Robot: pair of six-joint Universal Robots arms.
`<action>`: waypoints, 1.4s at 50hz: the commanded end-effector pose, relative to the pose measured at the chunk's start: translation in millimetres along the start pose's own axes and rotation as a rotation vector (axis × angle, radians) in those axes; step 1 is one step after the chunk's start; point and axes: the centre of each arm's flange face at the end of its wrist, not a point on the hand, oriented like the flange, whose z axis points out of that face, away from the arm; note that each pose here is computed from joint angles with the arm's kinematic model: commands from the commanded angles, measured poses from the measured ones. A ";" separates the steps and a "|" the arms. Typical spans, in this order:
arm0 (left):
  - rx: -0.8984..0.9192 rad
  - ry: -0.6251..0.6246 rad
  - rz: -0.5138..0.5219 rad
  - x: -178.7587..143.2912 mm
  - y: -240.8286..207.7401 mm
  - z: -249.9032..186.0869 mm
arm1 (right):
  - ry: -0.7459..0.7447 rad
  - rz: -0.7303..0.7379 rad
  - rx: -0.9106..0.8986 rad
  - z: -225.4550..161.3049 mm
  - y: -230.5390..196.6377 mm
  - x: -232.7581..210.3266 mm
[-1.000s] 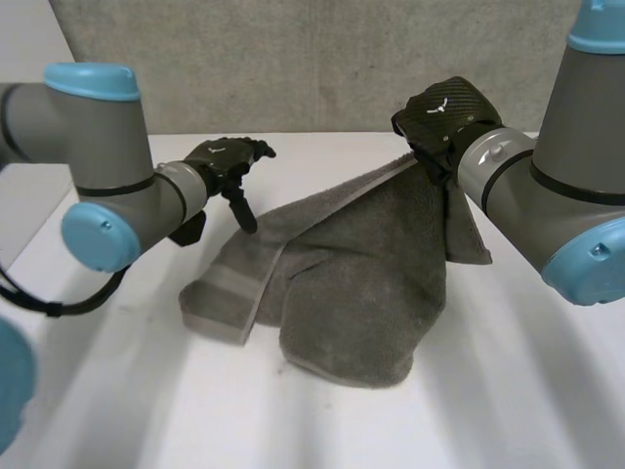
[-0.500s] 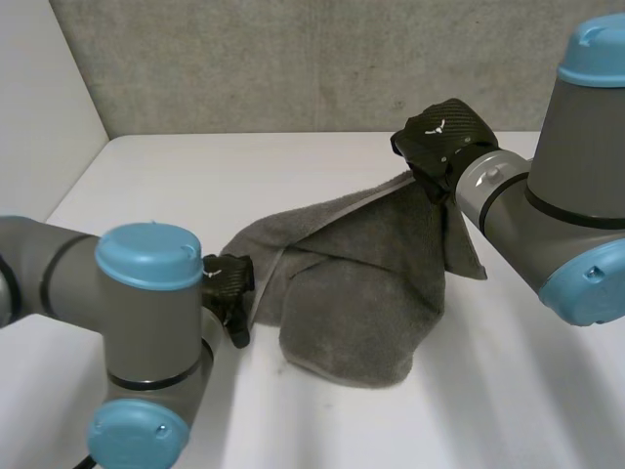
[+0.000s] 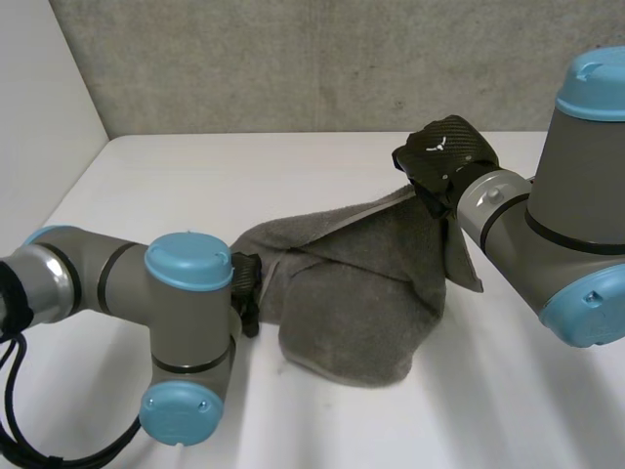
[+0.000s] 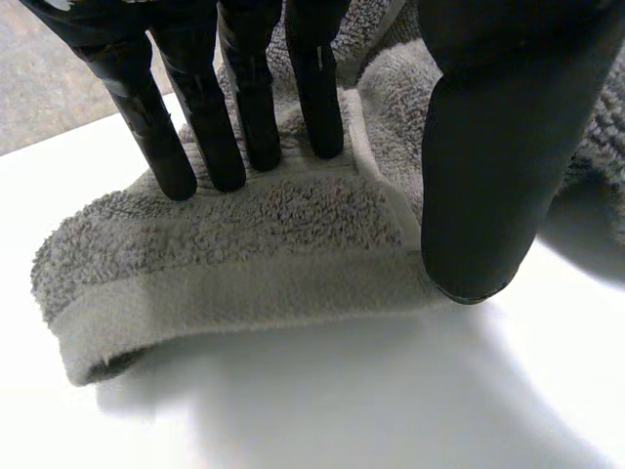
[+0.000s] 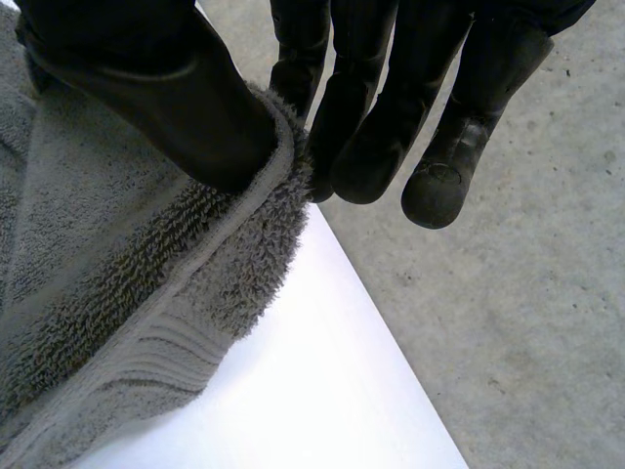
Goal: Fold the towel.
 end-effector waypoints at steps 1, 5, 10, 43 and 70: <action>0.006 0.001 -0.001 2.7 0.0 7.3 | -0.002 0.001 -0.005 -0.4 2.0 -0.1; 0.010 0.001 0.013 4.4 -0.2 12.1 | -0.006 0.001 -0.009 -0.6 4.2 -1.8; 0.015 -0.001 0.053 5.4 -0.7 15.2 | -0.002 0.001 -0.001 -0.1 4.2 -1.9; 0.224 -0.137 0.061 -56.8 -97.2 6.1 | 0.113 0.003 0.102 -15.4 -33.1 40.3; 0.267 0.004 0.085 -116.0 -178.7 -47.9 | -0.095 -0.168 -0.125 -50.9 -31.5 74.3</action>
